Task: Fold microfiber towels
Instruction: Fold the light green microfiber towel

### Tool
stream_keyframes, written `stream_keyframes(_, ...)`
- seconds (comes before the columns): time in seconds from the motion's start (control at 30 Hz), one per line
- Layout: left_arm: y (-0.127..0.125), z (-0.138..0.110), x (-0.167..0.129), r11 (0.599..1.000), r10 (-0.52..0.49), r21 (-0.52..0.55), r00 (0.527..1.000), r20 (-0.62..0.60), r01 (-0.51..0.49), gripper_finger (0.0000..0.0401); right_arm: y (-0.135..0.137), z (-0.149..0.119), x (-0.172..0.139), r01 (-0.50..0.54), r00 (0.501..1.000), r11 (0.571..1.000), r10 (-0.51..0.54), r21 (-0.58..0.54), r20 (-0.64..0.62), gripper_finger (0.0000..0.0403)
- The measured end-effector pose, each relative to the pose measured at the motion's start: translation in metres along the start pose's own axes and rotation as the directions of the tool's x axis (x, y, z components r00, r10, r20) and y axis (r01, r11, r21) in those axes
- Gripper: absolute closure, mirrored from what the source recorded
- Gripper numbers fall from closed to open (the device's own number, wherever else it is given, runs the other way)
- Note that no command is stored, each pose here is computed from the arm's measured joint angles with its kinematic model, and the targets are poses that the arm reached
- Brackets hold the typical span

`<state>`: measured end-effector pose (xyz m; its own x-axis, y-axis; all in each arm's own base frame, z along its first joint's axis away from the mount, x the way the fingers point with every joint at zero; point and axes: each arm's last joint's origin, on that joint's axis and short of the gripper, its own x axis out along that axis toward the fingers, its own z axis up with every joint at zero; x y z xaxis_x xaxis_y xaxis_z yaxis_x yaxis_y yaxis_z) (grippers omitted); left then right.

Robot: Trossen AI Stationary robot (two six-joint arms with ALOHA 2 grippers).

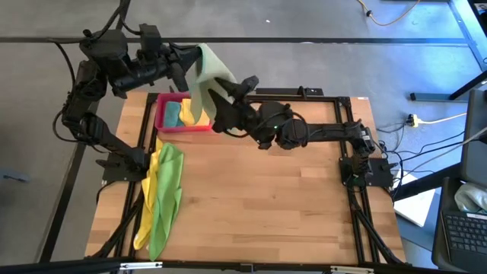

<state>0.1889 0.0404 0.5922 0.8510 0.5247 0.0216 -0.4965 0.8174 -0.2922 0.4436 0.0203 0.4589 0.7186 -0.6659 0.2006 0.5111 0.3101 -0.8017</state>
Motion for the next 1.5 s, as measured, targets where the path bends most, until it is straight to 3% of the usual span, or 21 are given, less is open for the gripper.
stream_keyframes(0.23,0.000,0.002,0.000,1.000,-0.001,-0.007,1.000,0.021,0.001,0.0401,-0.009,0.001,0.002,0.064,0.998,0.998,-0.063,-0.021,0.021,0.0205)
stream_keyframes(0.47,0.000,0.002,0.000,1.000,0.024,0.004,0.999,0.028,-0.025,0.0401,-0.015,0.008,-0.004,0.108,0.991,0.991,-0.114,0.078,0.073,0.0205)
stream_keyframes(0.7,-0.010,-0.004,0.005,0.999,-0.032,-0.025,0.999,0.000,0.032,0.0401,-0.020,0.004,0.000,0.152,0.987,0.986,-0.155,0.071,0.042,0.0205)
stream_keyframes(1.13,-0.011,0.006,0.006,0.998,-0.050,-0.044,0.994,0.097,0.055,0.0401,0.000,0.032,-0.030,0.022,0.988,0.980,-0.052,0.196,0.146,0.0205)
stream_keyframes(1.27,-0.013,0.007,0.009,0.997,-0.058,-0.051,0.992,0.114,0.064,0.0401,0.009,0.030,-0.027,0.012,0.991,0.981,-0.038,0.195,0.131,0.0205)
stream_keyframes(1.4,-0.015,0.004,0.013,0.996,-0.072,-0.045,0.993,0.097,0.076,0.0401,0.011,0.027,-0.020,-0.042,0.983,0.945,-0.020,0.325,0.185,0.0205)
stream_keyframes(1.5,-0.016,0.004,0.015,0.994,-0.089,-0.048,0.991,0.099,0.094,0.0401,0.015,0.023,-0.015,-0.073,0.978,0.939,0.002,0.337,0.208,0.0205)
